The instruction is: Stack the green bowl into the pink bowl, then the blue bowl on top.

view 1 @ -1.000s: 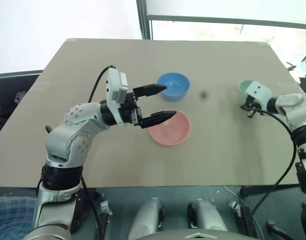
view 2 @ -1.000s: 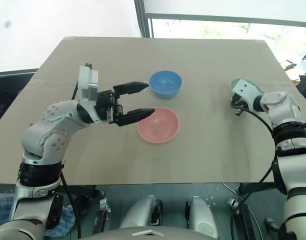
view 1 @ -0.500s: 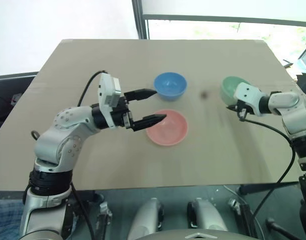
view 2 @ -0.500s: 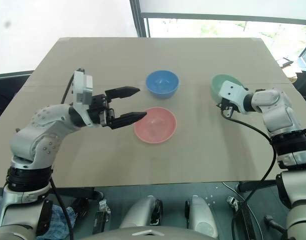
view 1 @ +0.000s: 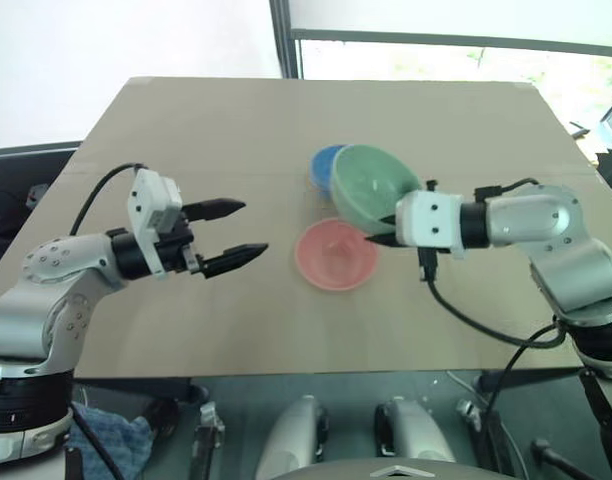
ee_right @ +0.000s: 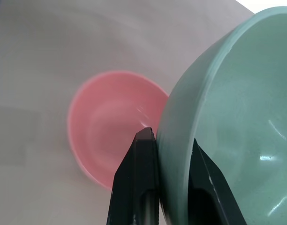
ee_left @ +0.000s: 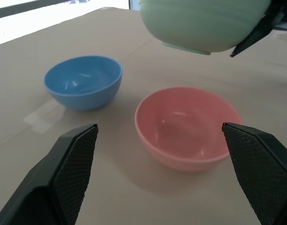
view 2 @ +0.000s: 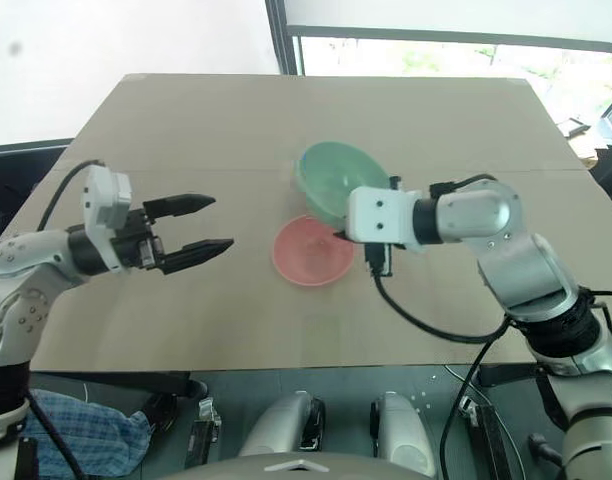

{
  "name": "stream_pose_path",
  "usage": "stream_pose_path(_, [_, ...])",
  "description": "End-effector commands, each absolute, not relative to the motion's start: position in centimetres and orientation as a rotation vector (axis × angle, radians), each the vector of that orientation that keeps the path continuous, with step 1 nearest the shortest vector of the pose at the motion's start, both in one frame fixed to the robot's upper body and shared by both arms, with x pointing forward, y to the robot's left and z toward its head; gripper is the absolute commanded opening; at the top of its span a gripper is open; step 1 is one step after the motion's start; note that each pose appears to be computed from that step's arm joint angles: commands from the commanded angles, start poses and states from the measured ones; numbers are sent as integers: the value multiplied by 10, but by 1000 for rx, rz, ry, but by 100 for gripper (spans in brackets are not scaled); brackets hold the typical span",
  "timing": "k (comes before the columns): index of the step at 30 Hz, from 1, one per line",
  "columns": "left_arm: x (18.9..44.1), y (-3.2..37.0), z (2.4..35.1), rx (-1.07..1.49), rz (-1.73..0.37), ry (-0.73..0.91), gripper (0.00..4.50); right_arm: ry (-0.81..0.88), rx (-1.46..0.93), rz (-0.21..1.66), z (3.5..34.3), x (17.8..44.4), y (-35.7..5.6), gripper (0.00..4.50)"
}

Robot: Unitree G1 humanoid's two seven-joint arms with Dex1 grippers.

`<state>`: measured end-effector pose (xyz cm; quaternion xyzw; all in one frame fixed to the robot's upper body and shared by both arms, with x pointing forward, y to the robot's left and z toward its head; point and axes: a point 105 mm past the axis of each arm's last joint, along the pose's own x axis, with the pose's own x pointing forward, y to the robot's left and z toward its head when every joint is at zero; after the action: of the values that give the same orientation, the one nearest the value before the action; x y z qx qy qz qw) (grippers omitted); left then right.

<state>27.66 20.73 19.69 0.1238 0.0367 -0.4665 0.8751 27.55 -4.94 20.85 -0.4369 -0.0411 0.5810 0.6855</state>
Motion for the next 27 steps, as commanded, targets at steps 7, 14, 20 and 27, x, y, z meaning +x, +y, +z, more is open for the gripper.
stream_pose_path(7, [274,215,205,302,-958,55,450,-147,-1021,1316,205,271,-22,9])
stream_pose_path(14, [273,214,206,298,-967,58,450,-154,-1016,1300,208,275,-16,266])
stream_pose_path(20, [276,210,217,242,-956,-13,450,-156,-929,1198,235,295,-33,324])
stream_pose_path(27, [282,199,233,176,-938,-116,450,-171,-949,1101,264,331,-53,324])
